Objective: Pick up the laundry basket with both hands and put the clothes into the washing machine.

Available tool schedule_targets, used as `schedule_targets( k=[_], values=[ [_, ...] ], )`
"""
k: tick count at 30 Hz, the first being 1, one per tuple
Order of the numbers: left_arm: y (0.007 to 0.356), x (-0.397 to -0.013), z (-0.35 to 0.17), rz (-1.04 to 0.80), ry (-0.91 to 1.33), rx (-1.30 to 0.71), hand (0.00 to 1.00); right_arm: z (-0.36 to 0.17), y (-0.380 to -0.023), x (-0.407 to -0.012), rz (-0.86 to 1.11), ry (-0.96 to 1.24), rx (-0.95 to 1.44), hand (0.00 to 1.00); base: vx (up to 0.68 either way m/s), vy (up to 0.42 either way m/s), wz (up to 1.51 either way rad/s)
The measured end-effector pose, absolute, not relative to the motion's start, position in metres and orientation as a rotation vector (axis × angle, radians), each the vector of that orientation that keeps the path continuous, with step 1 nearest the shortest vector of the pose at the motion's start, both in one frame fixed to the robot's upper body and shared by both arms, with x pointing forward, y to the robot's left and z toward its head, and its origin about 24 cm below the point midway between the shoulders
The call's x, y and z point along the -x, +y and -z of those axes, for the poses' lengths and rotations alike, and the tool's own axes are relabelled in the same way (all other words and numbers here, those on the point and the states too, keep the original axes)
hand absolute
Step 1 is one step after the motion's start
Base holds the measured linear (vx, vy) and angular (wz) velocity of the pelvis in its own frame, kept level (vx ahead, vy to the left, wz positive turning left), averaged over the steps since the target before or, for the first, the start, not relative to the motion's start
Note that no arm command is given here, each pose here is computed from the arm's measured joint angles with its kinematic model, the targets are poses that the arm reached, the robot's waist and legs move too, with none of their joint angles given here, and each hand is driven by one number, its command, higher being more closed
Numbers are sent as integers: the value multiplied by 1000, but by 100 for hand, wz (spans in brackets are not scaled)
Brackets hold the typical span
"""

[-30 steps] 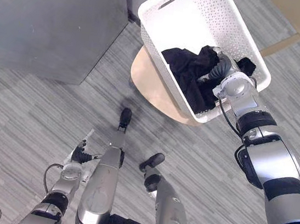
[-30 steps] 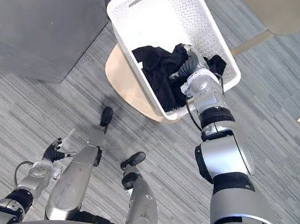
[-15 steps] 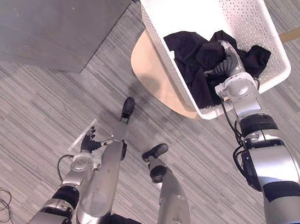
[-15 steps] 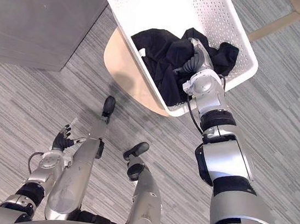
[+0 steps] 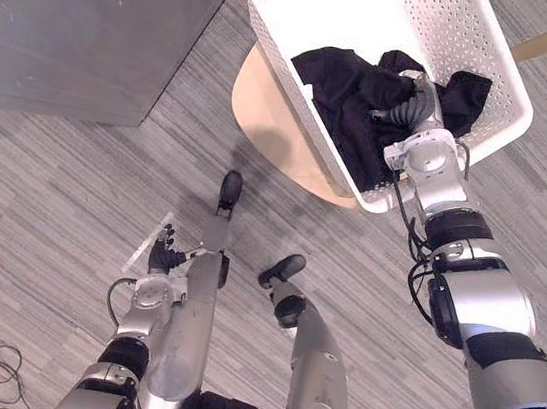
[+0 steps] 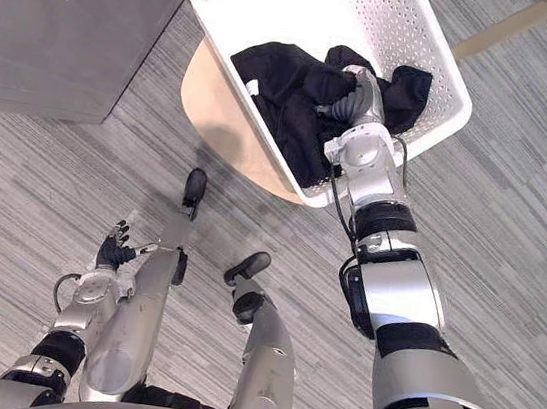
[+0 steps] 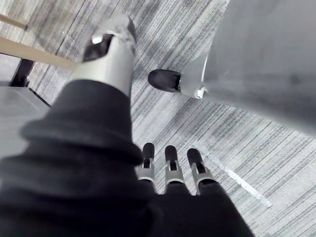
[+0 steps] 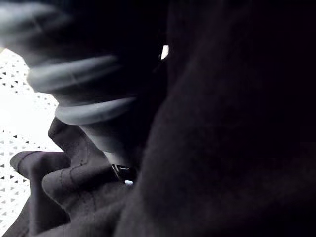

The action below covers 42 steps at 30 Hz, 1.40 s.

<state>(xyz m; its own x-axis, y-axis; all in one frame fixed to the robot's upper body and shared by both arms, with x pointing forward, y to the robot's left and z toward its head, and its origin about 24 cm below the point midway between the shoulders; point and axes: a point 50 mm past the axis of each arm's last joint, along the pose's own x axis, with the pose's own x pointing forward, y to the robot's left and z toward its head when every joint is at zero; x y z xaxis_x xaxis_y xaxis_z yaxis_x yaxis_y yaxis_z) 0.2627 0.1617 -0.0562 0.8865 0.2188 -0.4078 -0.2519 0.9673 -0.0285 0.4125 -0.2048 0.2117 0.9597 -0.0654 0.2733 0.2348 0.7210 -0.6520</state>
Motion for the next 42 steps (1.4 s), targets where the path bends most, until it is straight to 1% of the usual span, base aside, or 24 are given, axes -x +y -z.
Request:
schedule_targets(
  k=[7,19,23,28,29,31,38,42],
  values=[
    [165,-262,56,-252,415,75,0,-192,-201,-411,159,-198,691,100,0,0,0],
    [165,-262,56,-275,415,85,0,-188,-200,-411,213,-179,580,100,3,-1,0],
    [164,-261,57,-294,427,112,0,-181,-200,-411,246,-158,308,100,16,-10,1],
    [163,-261,58,-303,436,132,0,-175,-190,-409,266,-165,-201,100,14,-20,2],
    [163,-261,58,-304,436,133,0,-175,-188,-409,260,-169,-234,100,27,-48,1],
    [163,-261,58,-306,435,136,0,-180,-180,-408,246,-193,-380,100,26,-42,2],
    [162,-261,58,-309,438,158,0,-202,-155,-403,155,-293,-644,100,47,-46,2],
    [157,-262,57,-315,437,200,0,-205,-150,-401,132,-306,-792,100,36,-41,6]
  ],
)
